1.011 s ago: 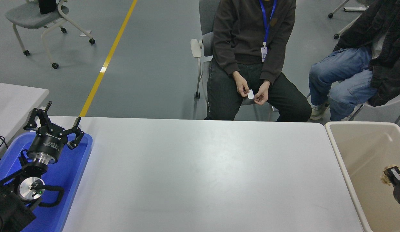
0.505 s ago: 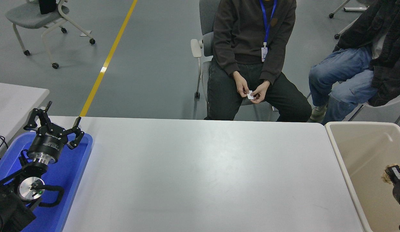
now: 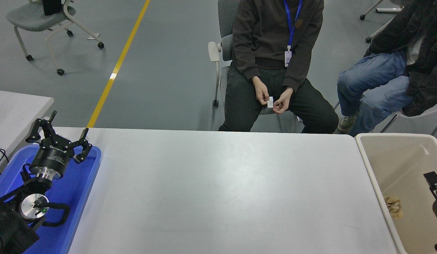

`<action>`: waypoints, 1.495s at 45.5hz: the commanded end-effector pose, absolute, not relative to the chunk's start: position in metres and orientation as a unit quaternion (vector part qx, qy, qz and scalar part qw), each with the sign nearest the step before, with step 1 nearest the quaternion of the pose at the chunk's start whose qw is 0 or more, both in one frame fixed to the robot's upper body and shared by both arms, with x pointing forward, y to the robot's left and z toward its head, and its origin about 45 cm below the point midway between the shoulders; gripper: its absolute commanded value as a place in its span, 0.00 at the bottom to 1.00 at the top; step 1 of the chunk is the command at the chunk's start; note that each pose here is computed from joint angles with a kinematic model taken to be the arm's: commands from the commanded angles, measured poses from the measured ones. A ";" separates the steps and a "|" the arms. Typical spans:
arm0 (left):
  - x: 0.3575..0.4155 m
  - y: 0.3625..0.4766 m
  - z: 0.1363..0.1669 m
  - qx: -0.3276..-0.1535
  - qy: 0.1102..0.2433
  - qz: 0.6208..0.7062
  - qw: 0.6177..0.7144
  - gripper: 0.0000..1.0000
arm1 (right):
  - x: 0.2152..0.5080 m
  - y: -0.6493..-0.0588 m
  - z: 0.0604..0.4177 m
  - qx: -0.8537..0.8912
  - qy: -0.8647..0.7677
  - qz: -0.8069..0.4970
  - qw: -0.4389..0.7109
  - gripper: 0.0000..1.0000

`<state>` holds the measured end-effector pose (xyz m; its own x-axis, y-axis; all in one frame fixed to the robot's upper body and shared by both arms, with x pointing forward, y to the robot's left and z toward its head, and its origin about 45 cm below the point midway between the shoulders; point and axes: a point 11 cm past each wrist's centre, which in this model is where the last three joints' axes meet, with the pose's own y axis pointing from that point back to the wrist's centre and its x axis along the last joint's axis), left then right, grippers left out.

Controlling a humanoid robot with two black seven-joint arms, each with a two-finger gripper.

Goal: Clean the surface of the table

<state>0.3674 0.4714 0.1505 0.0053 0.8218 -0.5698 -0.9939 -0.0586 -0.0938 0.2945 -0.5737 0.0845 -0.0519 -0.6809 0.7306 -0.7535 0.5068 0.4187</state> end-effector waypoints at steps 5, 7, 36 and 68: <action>0.3674 0.471 0.1505 -0.249 0.173 0.684 0.664 1.00 | 0.318 -0.559 0.093 0.504 -0.738 0.041 0.447 0.99; 0.3674 0.471 0.1505 -0.249 0.173 0.684 0.664 1.00 | 0.321 -0.558 0.094 0.505 -0.744 0.036 0.437 0.99; 0.3675 0.471 0.1504 -0.248 0.173 0.684 0.664 1.00 | 0.362 -0.559 0.144 0.536 -0.830 -0.102 0.114 0.99; 0.3675 0.471 0.1504 -0.248 0.173 0.684 0.664 1.00 | 0.419 -0.510 0.195 0.593 -0.772 -0.156 -0.169 1.00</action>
<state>0.3674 0.4713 0.1504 0.0053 0.8219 -0.5696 -0.9940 -0.0577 -0.0924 0.3957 -0.5412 0.1858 -0.2967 -0.9243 -0.2401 -0.9529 0.2700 0.1381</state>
